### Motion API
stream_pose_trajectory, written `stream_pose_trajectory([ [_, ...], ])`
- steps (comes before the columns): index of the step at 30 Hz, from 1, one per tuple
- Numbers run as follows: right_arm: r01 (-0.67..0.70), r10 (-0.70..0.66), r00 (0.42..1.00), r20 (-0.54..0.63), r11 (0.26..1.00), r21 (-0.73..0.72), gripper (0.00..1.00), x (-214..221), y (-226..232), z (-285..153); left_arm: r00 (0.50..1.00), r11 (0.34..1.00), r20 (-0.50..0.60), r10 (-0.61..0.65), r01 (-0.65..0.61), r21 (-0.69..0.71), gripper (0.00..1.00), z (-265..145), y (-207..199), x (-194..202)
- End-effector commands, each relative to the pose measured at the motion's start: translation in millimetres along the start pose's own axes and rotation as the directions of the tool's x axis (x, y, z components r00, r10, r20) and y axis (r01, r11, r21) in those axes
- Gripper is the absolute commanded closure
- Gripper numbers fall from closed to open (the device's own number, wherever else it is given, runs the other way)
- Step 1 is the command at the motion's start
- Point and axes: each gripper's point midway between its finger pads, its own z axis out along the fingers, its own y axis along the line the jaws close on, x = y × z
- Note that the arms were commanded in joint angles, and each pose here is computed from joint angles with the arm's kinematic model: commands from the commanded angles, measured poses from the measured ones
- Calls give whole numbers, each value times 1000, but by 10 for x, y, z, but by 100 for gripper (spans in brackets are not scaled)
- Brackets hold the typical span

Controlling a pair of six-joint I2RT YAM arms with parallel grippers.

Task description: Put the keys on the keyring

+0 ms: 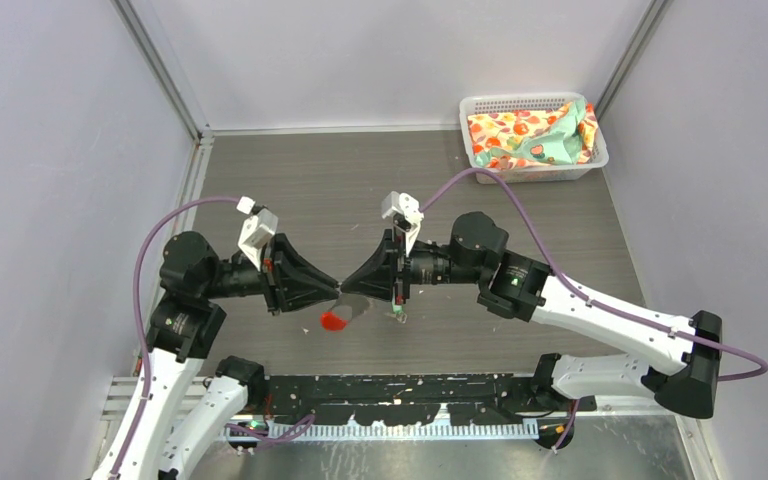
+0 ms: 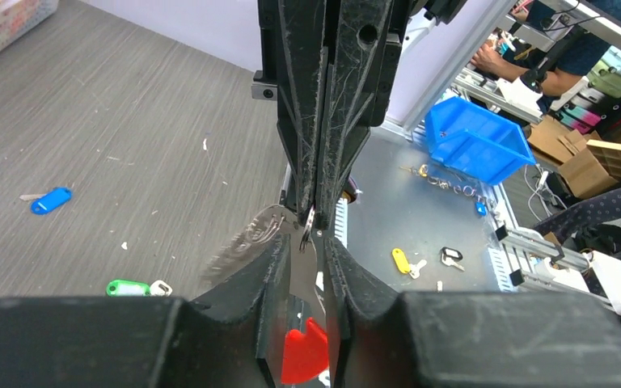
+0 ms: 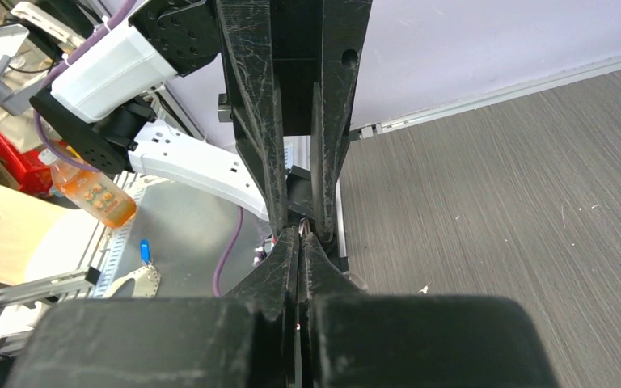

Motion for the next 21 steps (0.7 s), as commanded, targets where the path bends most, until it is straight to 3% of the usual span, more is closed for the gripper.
stream_pose_trajectory([
  [1, 44, -41, 993, 108, 999, -29, 99, -323, 137, -52, 998, 998, 33, 55, -56, 25, 75, -2, -109, -161],
  [9, 45, -41, 993, 110, 998, -33, 99, -332, 152, -60, 997, 995, 21, 77, -78, 61, 73, -11, -166, -128],
  [21, 20, -16, 992, 123, 1000, -24, 99, -366, 92, 46, 993, 994, 48, 108, -107, -16, 87, -9, -9, -87],
])
